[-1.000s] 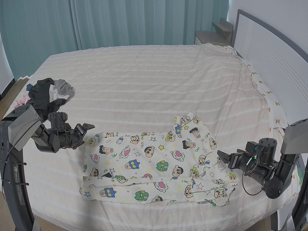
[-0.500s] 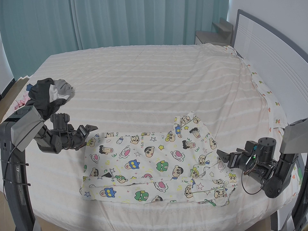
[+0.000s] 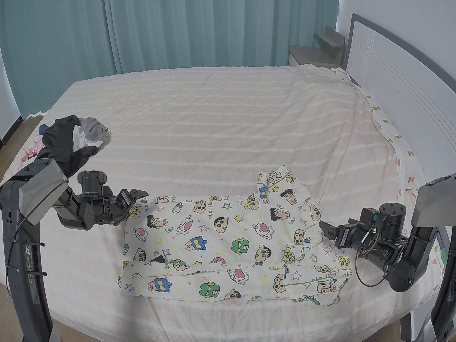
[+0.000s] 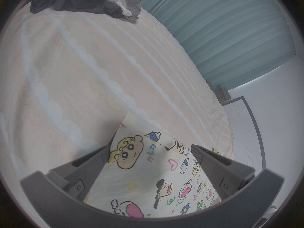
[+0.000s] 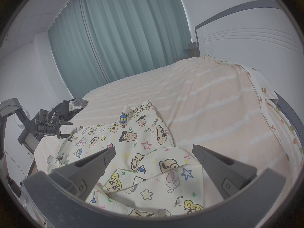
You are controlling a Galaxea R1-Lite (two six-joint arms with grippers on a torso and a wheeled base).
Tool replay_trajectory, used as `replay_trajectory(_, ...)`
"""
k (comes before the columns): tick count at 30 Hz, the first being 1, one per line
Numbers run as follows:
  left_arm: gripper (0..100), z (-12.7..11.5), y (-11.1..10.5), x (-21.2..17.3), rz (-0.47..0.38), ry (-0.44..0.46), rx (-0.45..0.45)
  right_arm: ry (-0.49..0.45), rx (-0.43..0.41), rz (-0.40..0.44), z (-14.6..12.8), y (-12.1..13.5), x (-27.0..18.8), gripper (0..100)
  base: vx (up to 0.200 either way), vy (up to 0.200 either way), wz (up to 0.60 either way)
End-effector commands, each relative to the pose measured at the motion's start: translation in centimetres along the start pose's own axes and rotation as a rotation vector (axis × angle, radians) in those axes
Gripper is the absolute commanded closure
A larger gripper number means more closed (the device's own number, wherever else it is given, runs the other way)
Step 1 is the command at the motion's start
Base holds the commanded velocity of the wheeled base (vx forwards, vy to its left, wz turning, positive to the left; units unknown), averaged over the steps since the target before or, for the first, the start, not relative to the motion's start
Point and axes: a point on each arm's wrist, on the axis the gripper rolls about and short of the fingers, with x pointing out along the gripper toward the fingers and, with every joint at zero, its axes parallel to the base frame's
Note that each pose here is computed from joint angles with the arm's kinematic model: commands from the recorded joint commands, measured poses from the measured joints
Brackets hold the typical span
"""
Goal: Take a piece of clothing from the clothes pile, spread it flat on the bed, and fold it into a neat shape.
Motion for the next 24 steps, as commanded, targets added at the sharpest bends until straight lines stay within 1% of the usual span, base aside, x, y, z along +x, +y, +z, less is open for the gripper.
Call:
replay_trajectory(1,0,0.04,-0.13,-0.35,0.004,-0.005,0.003,0.015,-0.002,-0.001,-0.46,-0.04,0.27,0,0.000,0.000,0.00)
replay_trajectory(3,0,0.04,-0.14,-0.39,0.006,-0.007,0.014,0.012,0.000,-0.001,-0.40,-0.02,0.33,0,0.000,0.000,0.00)
replay_trajectory(6,0,-0.31,0.29,-0.55,0.049,-0.019,0.078,0.015,0.000,-0.001,-0.51,-0.04,0.45,0,0.000,0.000,0.00)
replay_trajectory(8,0,-0.26,0.33,-0.51,0.065,-0.036,0.092,0.022,-0.001,-0.003,-0.71,-0.09,0.54,0,0.000,0.000,0.00)
replay_trajectory(17,0,-0.24,0.28,-0.33,0.055,-0.073,0.109,0.015,-0.001,0.000,-0.59,0.00,0.67,0,0.000,0.000,0.00)
replay_trajectory(24,0,-0.59,0.80,0.42,0.043,-0.068,0.101,0.000,-0.001,0.002,-0.30,0.04,1.03,0,0.000,0.000,0.00)
